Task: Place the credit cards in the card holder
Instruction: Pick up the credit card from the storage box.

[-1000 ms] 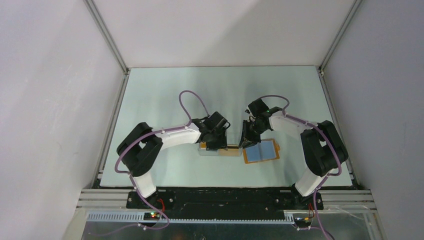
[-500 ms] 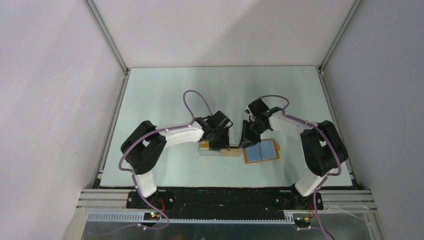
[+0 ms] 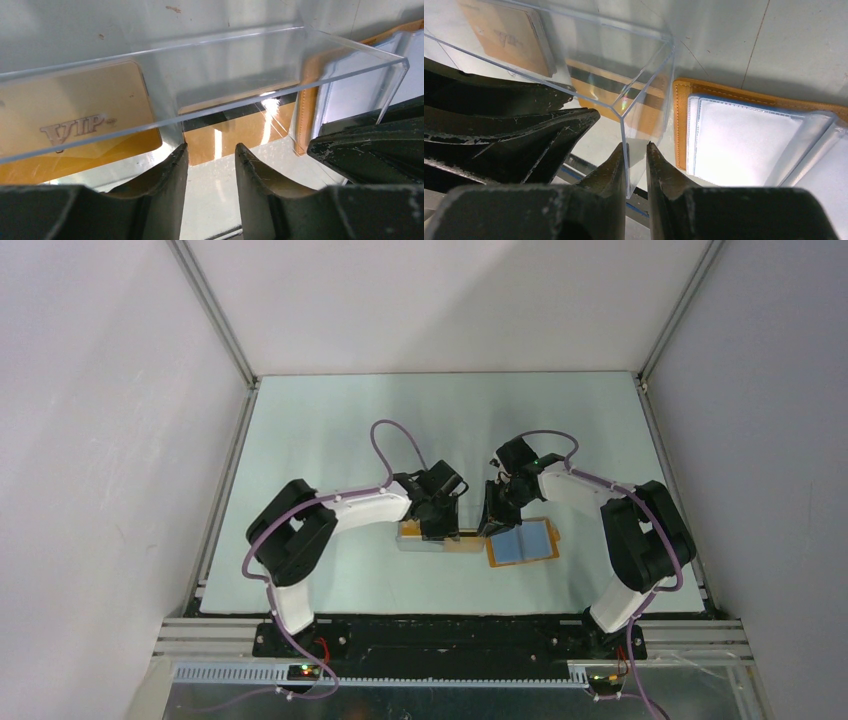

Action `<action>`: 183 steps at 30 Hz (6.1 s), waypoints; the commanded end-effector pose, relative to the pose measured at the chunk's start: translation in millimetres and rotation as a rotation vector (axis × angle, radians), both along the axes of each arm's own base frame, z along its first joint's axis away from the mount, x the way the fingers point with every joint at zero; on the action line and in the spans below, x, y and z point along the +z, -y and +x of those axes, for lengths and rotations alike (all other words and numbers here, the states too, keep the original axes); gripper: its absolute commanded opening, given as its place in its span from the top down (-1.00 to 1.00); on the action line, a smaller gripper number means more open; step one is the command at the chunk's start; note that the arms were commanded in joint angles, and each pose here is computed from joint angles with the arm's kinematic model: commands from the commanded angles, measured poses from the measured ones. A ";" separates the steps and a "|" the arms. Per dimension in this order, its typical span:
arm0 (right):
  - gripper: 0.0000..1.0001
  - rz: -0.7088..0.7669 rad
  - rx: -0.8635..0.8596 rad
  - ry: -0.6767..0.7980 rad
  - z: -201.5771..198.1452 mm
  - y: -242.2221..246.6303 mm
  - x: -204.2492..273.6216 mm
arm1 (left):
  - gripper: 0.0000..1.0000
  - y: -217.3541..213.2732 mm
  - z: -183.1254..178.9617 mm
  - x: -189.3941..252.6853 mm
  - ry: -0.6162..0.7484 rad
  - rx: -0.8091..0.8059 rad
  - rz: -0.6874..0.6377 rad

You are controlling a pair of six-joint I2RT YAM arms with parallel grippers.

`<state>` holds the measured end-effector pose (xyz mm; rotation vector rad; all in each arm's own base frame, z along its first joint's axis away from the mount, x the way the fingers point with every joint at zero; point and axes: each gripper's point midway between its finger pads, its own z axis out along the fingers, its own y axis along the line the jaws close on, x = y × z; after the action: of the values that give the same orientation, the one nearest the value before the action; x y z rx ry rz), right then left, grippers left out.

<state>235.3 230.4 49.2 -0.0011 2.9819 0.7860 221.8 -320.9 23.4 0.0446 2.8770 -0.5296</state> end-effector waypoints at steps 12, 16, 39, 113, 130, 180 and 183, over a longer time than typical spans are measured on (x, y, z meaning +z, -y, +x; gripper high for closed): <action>0.96 0.011 0.016 -0.024 -2.9 -5.4 -4.4 | 0.32 22.3 3.6 57.8 0.108 -0.014 -0.188; 0.96 0.013 0.016 -0.026 -2.9 -5.5 -4.7 | 0.33 22.3 3.5 66.8 0.122 -0.011 -0.207; 0.96 0.015 0.014 -0.035 -2.6 -5.2 -6.4 | -0.07 -9.9 -12.8 -18.4 -0.039 -0.006 0.082; 0.75 0.043 0.021 0.040 3.3 -2.8 19.7 | 0.13 -5.7 -3.2 -2.5 0.013 0.013 -0.016; 0.94 0.041 0.027 0.027 1.4 -4.7 17.8 | 0.80 16.2 0.8 34.0 0.084 -0.016 -0.089; 0.92 0.048 0.033 0.027 -0.9 -7.9 19.8 | 0.79 34.2 -9.2 51.4 0.068 -0.038 -0.165; 0.91 0.049 0.035 0.027 -1.4 -8.2 20.1 | 0.74 31.9 -10.6 42.8 0.053 -0.041 -0.146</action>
<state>232.3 230.3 65.2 -0.0302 2.9548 0.8260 214.9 -360.1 95.1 0.0981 2.7216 -0.8283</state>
